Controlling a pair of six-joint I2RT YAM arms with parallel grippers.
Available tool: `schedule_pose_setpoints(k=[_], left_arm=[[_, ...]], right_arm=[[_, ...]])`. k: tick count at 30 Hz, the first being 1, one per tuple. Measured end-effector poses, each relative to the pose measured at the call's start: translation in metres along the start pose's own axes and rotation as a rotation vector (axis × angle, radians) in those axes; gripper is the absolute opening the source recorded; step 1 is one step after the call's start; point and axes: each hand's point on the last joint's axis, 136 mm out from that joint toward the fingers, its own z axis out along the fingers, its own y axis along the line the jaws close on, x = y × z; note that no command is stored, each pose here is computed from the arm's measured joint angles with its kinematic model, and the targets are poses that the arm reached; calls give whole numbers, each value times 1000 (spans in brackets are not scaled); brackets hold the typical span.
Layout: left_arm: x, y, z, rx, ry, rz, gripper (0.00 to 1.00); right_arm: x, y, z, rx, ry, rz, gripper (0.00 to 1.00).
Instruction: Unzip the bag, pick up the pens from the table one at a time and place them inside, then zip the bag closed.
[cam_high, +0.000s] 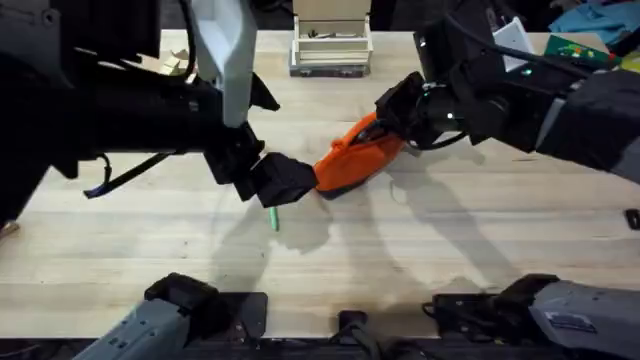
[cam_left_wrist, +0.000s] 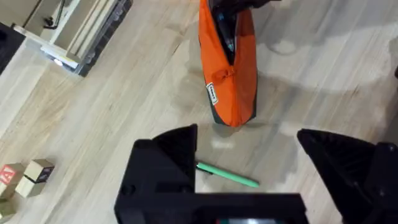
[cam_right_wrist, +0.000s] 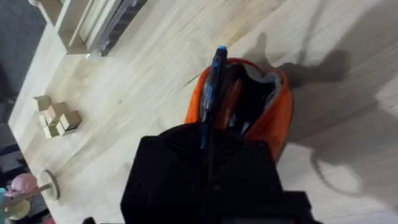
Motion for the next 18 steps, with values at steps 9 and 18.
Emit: schedule_pose_setpoints(k=[9, 18], left_arm=[[0, 0, 0, 0, 0, 0, 993], [0, 0, 0, 0, 0, 0, 993]], right_arm=[[-3, -13, 0, 57, -24, 33, 36], [4, -14, -1, 70, -47, 77, 34]])
